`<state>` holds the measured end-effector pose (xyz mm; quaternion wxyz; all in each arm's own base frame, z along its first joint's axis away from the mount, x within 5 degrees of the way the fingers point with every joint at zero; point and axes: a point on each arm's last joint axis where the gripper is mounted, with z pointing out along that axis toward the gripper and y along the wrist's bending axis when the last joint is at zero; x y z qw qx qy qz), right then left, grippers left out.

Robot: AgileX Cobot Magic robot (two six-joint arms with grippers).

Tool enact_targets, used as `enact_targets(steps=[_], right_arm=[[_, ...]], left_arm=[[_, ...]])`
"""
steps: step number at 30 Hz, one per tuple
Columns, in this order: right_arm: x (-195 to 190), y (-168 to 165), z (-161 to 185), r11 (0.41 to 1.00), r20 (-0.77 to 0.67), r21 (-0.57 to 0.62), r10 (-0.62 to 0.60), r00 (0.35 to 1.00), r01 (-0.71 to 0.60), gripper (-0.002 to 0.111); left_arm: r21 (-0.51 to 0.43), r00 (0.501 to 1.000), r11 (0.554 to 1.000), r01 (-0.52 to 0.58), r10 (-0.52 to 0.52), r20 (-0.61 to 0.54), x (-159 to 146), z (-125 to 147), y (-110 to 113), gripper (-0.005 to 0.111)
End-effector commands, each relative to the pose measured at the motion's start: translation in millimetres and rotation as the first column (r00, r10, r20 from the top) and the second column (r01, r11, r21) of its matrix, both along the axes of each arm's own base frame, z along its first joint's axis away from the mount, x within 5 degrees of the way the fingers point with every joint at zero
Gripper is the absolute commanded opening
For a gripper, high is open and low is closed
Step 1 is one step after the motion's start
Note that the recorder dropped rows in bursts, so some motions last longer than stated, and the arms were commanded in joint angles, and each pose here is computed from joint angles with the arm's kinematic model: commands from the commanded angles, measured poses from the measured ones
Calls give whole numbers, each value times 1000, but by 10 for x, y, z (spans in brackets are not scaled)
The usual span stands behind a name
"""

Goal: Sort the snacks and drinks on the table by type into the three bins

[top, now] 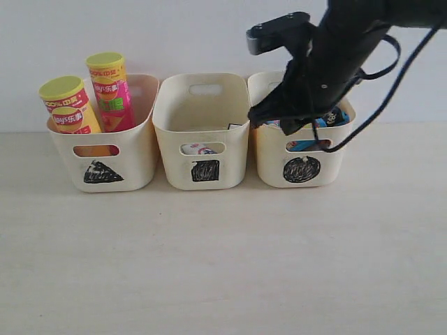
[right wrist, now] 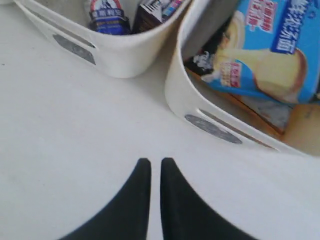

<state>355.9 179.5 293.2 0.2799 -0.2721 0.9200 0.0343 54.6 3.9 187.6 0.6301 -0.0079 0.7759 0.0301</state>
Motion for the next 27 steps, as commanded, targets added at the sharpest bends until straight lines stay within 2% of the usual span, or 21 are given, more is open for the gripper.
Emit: enact_targets(steps=[1, 5, 12, 16, 24, 27], right_arm=[[-136, -508, 161, 996, 31, -10, -92, 995, 92, 4], [-332, -988, 222, 977, 30, -3, -213, 977, 213, 4], [-599, -1379, 226, 935, 31, 32, -354, 935, 353, 4], [-760, -1422, 207, 925, 48, 58, -377, 925, 374, 4], [-1206, -1478, 232, 887, 205, 238, -443, 873, 395, 4], [-1407, -1506, 228, 886, 245, 264, -443, 862, 380, 4]], left_arm=[[0, 1000, 1000, 2, -2, 1, -2, -8, -2, 4], [0, 1000, 1000, 2, -2, 1, -2, -8, -2, 4], [0, 1000, 1000, 2, -2, 1, -2, -8, -2, 4], [0, 1000, 1000, 2, -2, 1, -2, -8, -2, 4], [0, 1000, 1000, 2, -2, 1, -2, -8, -2, 4], [0, 1000, 1000, 2, -2, 1, -2, -8, -2, 4]])
